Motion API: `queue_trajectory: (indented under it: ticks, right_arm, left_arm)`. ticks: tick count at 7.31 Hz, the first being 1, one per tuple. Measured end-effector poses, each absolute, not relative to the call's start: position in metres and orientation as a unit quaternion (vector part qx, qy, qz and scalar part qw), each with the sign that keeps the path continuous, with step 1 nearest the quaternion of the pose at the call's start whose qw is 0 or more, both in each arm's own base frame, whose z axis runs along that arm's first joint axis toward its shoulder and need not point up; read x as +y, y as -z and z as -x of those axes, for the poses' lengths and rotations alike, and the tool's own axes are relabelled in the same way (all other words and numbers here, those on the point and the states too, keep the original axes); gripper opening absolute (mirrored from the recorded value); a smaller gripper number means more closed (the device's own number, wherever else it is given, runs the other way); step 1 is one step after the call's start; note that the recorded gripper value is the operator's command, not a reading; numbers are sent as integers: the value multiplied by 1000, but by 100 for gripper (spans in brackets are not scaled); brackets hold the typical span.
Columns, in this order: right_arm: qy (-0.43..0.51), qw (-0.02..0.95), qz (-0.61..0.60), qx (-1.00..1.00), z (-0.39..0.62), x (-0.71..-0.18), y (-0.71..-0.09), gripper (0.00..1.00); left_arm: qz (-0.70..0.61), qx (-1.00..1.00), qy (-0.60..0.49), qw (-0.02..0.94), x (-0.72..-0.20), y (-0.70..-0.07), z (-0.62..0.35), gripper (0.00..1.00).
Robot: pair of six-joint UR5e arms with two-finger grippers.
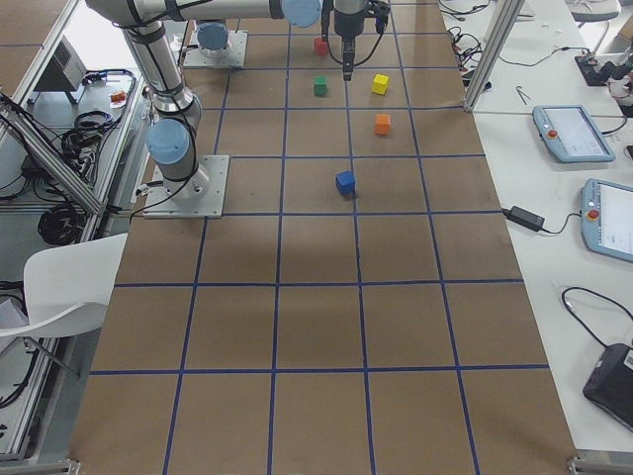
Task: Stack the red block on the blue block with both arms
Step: 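Lower the left gripper onto the red cube and close it, then lift the red cube and carry it toward the orange cube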
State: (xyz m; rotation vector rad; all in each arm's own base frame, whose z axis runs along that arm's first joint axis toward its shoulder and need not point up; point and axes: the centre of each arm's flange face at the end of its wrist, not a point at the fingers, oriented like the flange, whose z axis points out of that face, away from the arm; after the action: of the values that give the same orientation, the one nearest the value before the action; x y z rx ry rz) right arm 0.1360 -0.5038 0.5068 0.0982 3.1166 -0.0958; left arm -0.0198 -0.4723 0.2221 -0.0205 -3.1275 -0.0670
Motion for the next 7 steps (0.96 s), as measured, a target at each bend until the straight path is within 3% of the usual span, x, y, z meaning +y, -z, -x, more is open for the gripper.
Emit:
queue_trajectory:
  ticks: [1,5,7]
  right_arm:
    - [30,11,-31,999,-136,-504,-506,100]
    - [28,11,-32,999,-136,-503,-504,100]
    - [27,11,-32,999,-136,-503,-504,100]
  left_arm:
    - [-3,-1000,29,8,-470,-214,20,100]
    - [-14,-998,51,-14,-469,-197,15,28]
    - [-17,-999,45,-19,-477,-201,13,25]
